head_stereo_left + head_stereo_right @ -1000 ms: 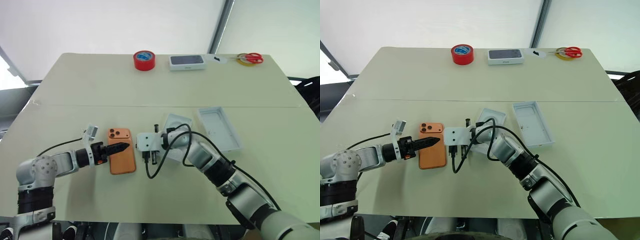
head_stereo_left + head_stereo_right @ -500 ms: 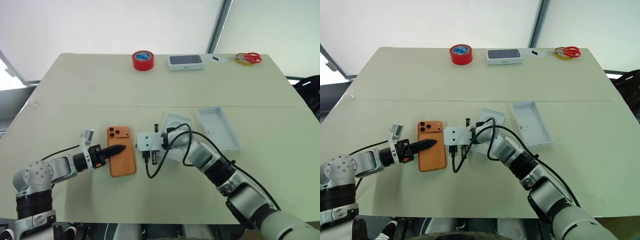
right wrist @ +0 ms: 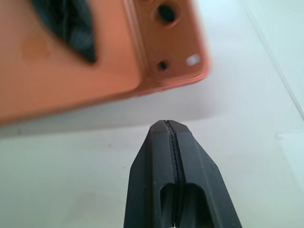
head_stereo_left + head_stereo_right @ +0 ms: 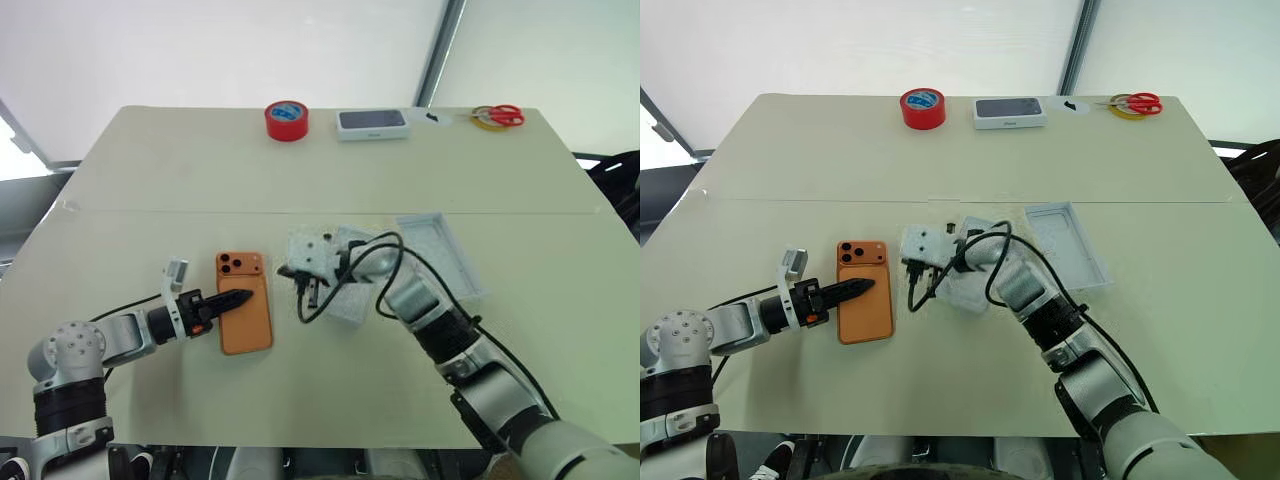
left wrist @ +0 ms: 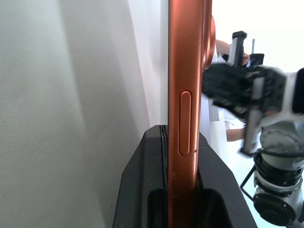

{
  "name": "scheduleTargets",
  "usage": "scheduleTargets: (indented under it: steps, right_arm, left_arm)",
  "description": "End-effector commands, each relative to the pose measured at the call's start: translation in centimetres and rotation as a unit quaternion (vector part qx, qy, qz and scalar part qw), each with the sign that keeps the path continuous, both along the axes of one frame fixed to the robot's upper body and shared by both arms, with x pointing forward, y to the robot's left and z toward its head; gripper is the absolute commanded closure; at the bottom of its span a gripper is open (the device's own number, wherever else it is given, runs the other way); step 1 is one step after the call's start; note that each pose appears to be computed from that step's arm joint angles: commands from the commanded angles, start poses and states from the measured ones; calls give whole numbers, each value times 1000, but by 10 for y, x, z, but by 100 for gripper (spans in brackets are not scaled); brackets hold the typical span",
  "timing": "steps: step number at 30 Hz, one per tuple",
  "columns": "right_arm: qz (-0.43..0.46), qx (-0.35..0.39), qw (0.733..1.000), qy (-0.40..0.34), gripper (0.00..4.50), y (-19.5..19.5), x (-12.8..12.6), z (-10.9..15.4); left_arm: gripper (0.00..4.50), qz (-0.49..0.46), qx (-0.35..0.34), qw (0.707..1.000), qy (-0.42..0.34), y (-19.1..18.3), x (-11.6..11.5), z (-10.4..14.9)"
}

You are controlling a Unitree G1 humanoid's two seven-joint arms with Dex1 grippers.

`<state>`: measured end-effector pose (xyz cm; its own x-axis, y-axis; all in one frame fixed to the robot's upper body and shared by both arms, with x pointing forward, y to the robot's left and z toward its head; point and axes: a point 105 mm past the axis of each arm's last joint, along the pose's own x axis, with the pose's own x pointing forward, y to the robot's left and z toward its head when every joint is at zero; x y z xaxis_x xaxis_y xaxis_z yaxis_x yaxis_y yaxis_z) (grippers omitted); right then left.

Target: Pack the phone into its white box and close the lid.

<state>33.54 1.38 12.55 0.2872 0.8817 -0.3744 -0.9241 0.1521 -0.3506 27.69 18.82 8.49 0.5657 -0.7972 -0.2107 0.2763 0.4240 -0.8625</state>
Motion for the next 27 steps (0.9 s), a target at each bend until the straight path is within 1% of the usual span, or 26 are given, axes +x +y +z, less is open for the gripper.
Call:
scheduleTargets:
  steps: [1, 3, 4, 5, 7, 9, 11, 13, 15, 19, 22, 27]
  right_arm:
    - [54, 82, 995, 30, 359, -5, -17, 39]
    - [70, 61, 996, 14, 266, -18, -25, 36]
    - [72, 49, 996, 5, 203, -24, -27, 34]
    - [73, 42, 996, -5, 161, -32, -30, 33]
    - [86, 28, 996, 4, 161, -51, -42, 27]
    - [85, -11, 996, -15, 161, -66, -48, 15]
    - [86, -31, 996, -14, 161, -79, -56, 4]
    - [81, -34, 996, -6, 161, -87, -63, -3]
    - [78, -46, 996, -14, 161, -91, -65, -10]
    - [65, -40, 997, -23, 161, -90, -65, -13]
    - [66, -48, 996, -23, 240, -89, -67, -19]
    - [60, -53, 997, -21, 240, -88, -66, -24]
  left_arm:
    - [450, 27, -14, 1000, -5, 6, 5, 4]
    - [450, 34, -24, 999, -18, 6, 7, 9]
    - [450, 39, -23, 999, -27, 6, 9, 11]
    - [450, 51, -16, 998, -41, 8, 11, 12]
    - [450, 53, -9, 997, -49, 7, 11, 12]
    - [450, 54, 2, 998, -46, 7, 9, 7]
    - [450, 53, 10, 998, -40, 7, 9, 2]
    - [450, 52, 8, 998, -37, 6, 9, 1]
    - [450, 49, 6, 998, -39, 4, 9, 2]
    - [450, 40, 1, 998, -43, 0, 12, 6]
    - [450, 27, 1, 999, -45, -4, 12, 8]
    - [450, 24, 1, 999, -46, -4, 12, 9]
